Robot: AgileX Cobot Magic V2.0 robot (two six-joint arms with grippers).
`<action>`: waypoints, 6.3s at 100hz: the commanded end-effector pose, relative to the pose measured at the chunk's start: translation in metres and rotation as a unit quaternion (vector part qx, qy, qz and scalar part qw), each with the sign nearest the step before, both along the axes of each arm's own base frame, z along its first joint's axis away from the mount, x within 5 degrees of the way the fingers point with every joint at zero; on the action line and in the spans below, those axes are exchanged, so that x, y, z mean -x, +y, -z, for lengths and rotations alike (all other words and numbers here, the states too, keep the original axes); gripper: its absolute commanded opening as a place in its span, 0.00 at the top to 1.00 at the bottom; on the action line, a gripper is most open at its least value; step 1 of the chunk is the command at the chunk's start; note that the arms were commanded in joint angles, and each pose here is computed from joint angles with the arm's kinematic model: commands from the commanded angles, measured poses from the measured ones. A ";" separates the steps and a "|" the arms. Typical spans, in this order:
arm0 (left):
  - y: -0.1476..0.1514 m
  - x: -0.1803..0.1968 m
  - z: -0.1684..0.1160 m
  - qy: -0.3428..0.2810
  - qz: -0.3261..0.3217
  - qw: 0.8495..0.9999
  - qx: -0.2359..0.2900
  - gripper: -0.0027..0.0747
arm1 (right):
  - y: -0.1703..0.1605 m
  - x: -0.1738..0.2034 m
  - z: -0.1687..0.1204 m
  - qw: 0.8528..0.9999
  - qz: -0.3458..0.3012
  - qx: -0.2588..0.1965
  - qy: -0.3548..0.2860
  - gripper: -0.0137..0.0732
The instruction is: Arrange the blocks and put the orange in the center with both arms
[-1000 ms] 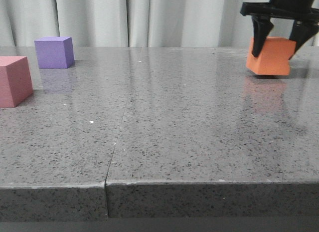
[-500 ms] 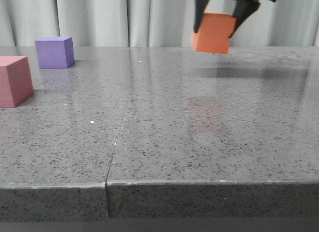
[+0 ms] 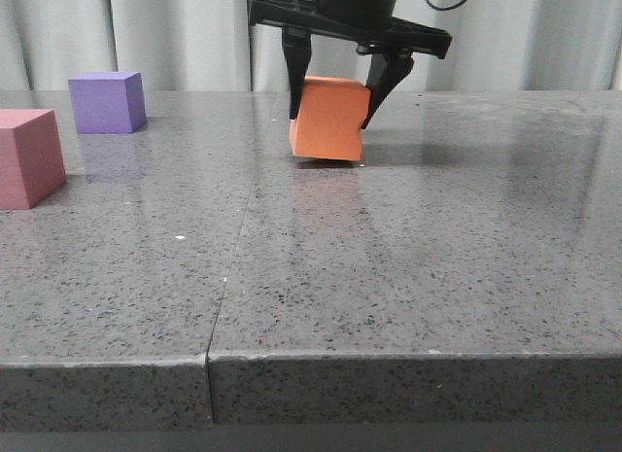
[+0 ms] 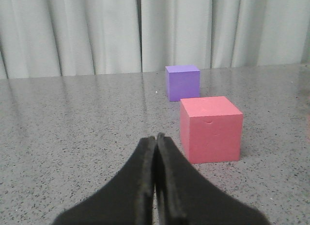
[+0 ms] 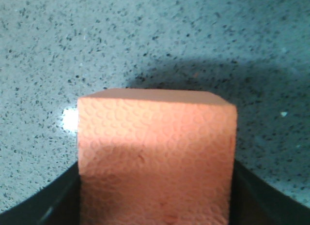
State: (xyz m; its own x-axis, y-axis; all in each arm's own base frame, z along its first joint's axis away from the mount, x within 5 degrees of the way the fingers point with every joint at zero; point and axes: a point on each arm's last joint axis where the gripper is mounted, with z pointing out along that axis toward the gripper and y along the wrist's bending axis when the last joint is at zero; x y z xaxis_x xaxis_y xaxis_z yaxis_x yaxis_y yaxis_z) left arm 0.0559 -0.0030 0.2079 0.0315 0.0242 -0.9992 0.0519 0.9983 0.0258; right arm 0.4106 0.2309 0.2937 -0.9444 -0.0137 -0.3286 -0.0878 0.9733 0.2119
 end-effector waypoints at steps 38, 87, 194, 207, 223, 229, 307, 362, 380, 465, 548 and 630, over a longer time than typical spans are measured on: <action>0.000 0.001 0.005 -0.036 -0.002 0.999 0.005 0.99 | -0.007 0.011 -0.023 1.000 0.005 0.002 0.012 0.40; 0.000 0.001 0.005 -0.036 -0.002 0.999 0.005 0.99 | -0.007 0.014 -0.028 1.000 0.003 -0.007 0.011 0.11; 0.000 0.001 0.005 -0.036 -0.002 0.999 0.005 0.99 | -0.051 0.083 -0.143 0.991 -0.031 -0.029 -0.124 0.66; 0.000 0.001 0.005 -0.036 -0.002 0.999 0.005 0.99 | -0.064 0.089 -0.141 0.991 -0.019 0.012 -0.131 0.81; 0.000 0.001 0.005 -0.036 -0.002 0.999 0.005 0.99 | -0.080 0.096 -0.137 0.987 -0.005 0.072 -0.142 0.86; 0.000 0.001 0.005 -0.036 -0.002 0.999 0.005 0.99 | -0.086 0.098 -0.134 0.987 0.001 0.086 -0.139 0.86; 0.000 0.001 0.005 -0.036 -0.002 0.999 0.005 0.99 | -0.184 0.117 -0.098 0.990 0.055 0.049 -0.117 0.86; 0.000 0.001 0.005 -0.036 -0.002 0.999 0.005 0.99 | -0.207 0.222 -0.079 0.960 0.078 0.020 -0.268 0.86; 0.000 0.001 0.005 -0.036 -0.002 0.999 0.005 0.99 | -0.212 0.267 -0.084 0.927 0.084 0.002 -0.366 0.86; 0.001 0.003 -0.009 -0.077 -0.002 0.996 0.049 0.99 | -0.228 0.376 0.005 0.830 0.088 -0.013 -0.550 0.86; -0.009 -0.087 -0.139 0.202 0.018 0.979 0.037 0.99 | -0.228 0.376 0.005 0.831 0.088 -0.013 -0.549 0.86; -0.018 -0.212 -0.184 0.280 0.028 0.958 0.047 0.07 | -0.228 0.376 0.005 0.831 0.088 -0.013 -0.549 0.86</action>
State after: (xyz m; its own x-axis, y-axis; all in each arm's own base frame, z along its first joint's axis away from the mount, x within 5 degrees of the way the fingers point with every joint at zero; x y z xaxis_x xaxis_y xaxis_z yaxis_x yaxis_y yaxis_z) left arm 0.2619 -0.0199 0.3692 -0.5900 -0.0163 -0.8072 0.0812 0.9935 -0.0794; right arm 0.0348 0.0033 0.2736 -0.1600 0.1162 -0.9802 -0.0939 0.9867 0.1323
